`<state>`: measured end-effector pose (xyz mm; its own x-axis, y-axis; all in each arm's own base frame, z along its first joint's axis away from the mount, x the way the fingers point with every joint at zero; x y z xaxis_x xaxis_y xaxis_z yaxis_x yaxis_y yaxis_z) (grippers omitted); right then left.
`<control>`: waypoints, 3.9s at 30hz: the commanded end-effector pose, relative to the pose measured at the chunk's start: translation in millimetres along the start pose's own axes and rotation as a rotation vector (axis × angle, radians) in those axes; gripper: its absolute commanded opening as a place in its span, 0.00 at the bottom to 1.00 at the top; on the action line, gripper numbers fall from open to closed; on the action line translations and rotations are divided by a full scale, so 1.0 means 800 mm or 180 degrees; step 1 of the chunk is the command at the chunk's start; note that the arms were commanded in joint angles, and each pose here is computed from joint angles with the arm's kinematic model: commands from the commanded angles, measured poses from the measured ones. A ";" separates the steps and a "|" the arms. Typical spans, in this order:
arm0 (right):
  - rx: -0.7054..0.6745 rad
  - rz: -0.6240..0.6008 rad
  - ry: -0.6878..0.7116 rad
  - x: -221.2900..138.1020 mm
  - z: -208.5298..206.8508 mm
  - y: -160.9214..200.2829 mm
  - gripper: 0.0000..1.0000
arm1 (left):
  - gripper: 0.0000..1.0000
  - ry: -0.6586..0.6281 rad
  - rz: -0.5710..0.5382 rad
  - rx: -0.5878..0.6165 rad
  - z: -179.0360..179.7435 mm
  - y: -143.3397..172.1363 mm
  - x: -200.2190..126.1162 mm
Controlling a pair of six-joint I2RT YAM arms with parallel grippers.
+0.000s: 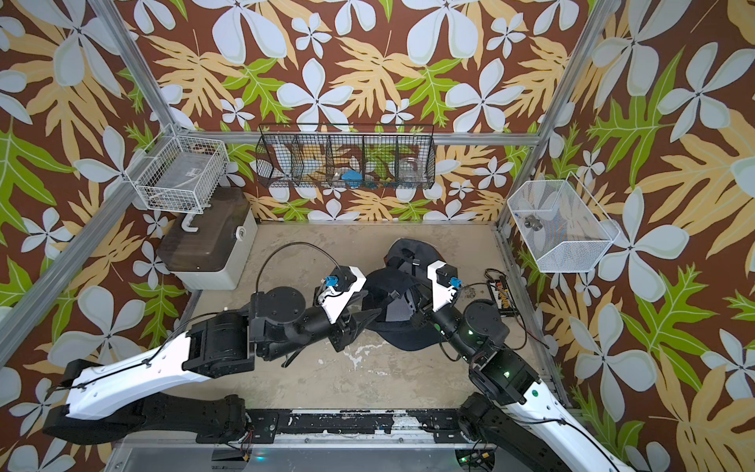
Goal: Open the adjustable buckle of the baseball cap
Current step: Pick up the baseball cap, then open the adjustable buckle on the baseball cap, then pull the adjustable strap on the baseball cap.
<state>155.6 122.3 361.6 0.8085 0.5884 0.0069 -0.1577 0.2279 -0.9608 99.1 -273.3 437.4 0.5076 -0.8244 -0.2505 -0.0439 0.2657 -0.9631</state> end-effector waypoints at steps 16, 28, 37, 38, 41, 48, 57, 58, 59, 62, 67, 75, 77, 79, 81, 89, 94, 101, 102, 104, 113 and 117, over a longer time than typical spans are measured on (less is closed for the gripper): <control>0.0088 0.0119 -0.0334 0.000 0.008 0.013 0.00 | 0.59 0.0140 -0.0273 0.0163 -0.015 -0.021 0.043; 0.0102 0.0105 -0.0390 -0.006 0.010 0.012 0.00 | 0.59 0.0157 -0.0134 0.0096 0.003 -0.011 0.082; 0.0117 0.0101 -0.0407 -0.005 0.010 0.014 0.00 | 0.53 0.0195 -0.0031 0.0120 0.004 -0.004 0.101; 0.0117 0.0110 -0.0405 -0.004 0.009 0.016 0.00 | 0.52 0.0200 -0.0029 0.0125 0.004 -0.003 0.101; 0.0120 0.0121 -0.0394 -0.004 0.009 0.018 0.00 | 0.44 0.0207 -0.0019 0.0133 0.003 -0.002 0.104; 0.0111 0.0106 -0.0357 -0.005 0.007 0.018 0.00 | 0.12 0.0194 -0.0020 0.0140 0.004 0.000 0.103; 0.0118 0.0039 -0.0197 -0.008 0.003 0.012 0.00 | 0.00 0.0134 -0.0118 0.0077 0.009 0.004 0.082; 0.0115 0.0027 -0.0179 -0.009 0.002 0.011 0.00 | 0.00 0.0138 -0.0132 0.0061 0.009 0.005 0.079; 0.0114 0.0021 -0.0164 -0.009 0.002 0.011 0.00 | 0.00 0.0137 -0.0143 0.0044 0.010 0.006 0.076; 0.0128 0.0007 -0.0155 -0.008 0.003 0.007 0.00 | 0.00 0.0137 -0.0157 0.0003 0.011 0.012 0.070; 0.0190 -0.0065 -0.0155 -0.009 0.005 -0.003 0.00 | 0.00 0.0124 -0.0066 -0.0064 0.010 0.036 0.067; 0.0218 -0.0080 -0.0223 -0.004 0.011 -0.017 0.00 | 0.00 0.0036 -0.0051 -0.0189 0.015 0.072 0.044; 0.0242 -0.0080 -0.0260 -0.001 0.012 -0.017 0.00 | 0.00 0.0007 -0.0062 -0.0202 0.016 0.073 0.041; 0.0266 -0.0066 -0.0287 0.000 0.013 -0.015 0.00 | 0.00 -0.0031 -0.0085 -0.0225 0.018 0.071 0.038; 0.0279 -0.0060 -0.0292 0.001 0.013 -0.015 0.00 | 0.19 -0.0089 -0.0127 -0.0253 0.021 0.071 0.035; 0.0397 0.0074 0.0015 0.008 0.008 -0.024 0.00 | 0.47 -0.0199 -0.0477 -0.0343 0.015 0.083 0.003; 0.0535 0.0230 0.0144 0.019 0.010 -0.035 0.00 | 0.48 -0.0267 -0.0469 -0.0267 0.008 0.096 0.007; 0.0650 0.0336 -0.0052 0.027 0.020 -0.042 0.00 | 0.49 -0.0506 -0.0629 -0.0170 0.013 0.085 0.007; 0.0662 0.0345 -0.0074 0.028 0.020 -0.041 0.00 | 0.49 -0.0520 -0.0645 -0.0144 0.013 0.082 0.008; 0.0678 0.0353 -0.0105 0.028 0.021 -0.039 0.00 | 0.49 -0.0548 -0.0645 -0.0108 0.014 0.076 0.011; 0.0749 0.0354 -0.0226 0.027 0.024 -0.037 0.00 | 0.49 -0.0540 -0.0602 0.0016 0.008 0.066 0.031; 0.0749 0.0329 -0.0242 0.025 0.025 -0.039 0.00 | 0.48 -0.0517 -0.0602 0.0034 0.006 0.065 0.035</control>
<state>166.5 141.9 389.1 0.7415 0.6621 -0.1084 -0.3956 0.3009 -0.8678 115.5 -278.7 372.9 0.6391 -0.7650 -0.0801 0.0498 0.1452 -0.9882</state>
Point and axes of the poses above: each gripper's point midway between its finger pads, its own x axis out along the fingers, its own z axis along the line the jaws close on, y = z × x, the point moved 9 cm from there along -x, back along the fingers, and after that the axes turned 9 degrees about x, right-handed, at the moved point
